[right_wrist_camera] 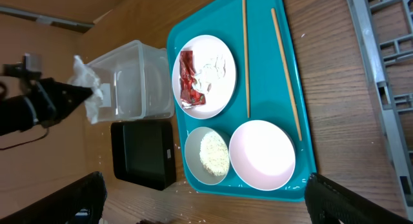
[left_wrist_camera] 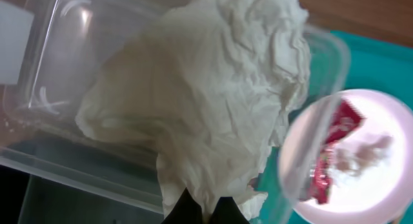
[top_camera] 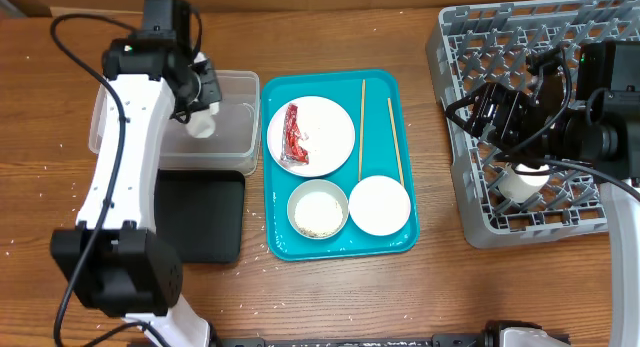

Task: Sort waste into correct bins and load items into the dishwasher
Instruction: 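Grasp the white tissue from the plate and drop it in the clear bin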

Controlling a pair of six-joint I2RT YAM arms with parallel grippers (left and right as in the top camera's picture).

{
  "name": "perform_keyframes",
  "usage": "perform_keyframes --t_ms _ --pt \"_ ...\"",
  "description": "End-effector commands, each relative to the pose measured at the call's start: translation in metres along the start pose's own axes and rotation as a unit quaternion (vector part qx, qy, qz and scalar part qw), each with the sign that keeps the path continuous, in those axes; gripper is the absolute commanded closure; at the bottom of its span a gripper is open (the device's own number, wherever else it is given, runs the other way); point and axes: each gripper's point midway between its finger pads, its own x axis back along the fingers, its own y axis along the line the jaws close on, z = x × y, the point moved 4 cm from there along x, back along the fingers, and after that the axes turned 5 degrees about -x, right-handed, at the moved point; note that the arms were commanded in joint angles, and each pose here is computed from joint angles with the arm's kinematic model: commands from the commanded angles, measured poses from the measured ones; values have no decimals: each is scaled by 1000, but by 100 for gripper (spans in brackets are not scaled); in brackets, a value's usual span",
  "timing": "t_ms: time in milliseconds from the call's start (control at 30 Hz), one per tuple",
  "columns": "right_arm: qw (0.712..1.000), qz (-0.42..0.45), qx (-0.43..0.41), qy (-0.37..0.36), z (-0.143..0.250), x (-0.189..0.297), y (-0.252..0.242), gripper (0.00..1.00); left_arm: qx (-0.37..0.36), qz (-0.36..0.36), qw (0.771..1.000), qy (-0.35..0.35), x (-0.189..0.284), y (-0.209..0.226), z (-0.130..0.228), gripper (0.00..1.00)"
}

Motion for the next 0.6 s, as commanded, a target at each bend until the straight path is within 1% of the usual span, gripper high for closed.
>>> perform_keyframes --t_ms 0,33,133,233,267,333,433,467,567 --pt "1000 -1 8 -6 -1 2 4 0 -9 -44 998 43 -34 4 12 25" --pt "1000 -1 9 -6 -1 2 4 0 -9 -46 998 42 -37 4 11 0" --pt "1000 -1 9 -6 -1 2 4 0 6 -20 999 41 -35 -4 10 0" --pt "1000 -1 9 -6 -1 2 4 0 -1 62 997 45 -29 -36 12 1" --pt "1000 -1 9 -6 -1 2 4 0 -29 104 993 47 -27 -62 16 5" --pt "1000 -1 9 -6 -1 2 4 0 -83 112 989 39 -27 -87 22 7" --pt "1000 0 9 -7 -1 2 3 0 -185 102 977 18 -36 -127 34 12" --pt "1000 0 9 -7 -1 2 3 0 -221 91 971 11 -42 -141 39 12" --pt "1000 0 9 -7 -1 2 3 0 -294 60 954 4 -68 -174 54 10"
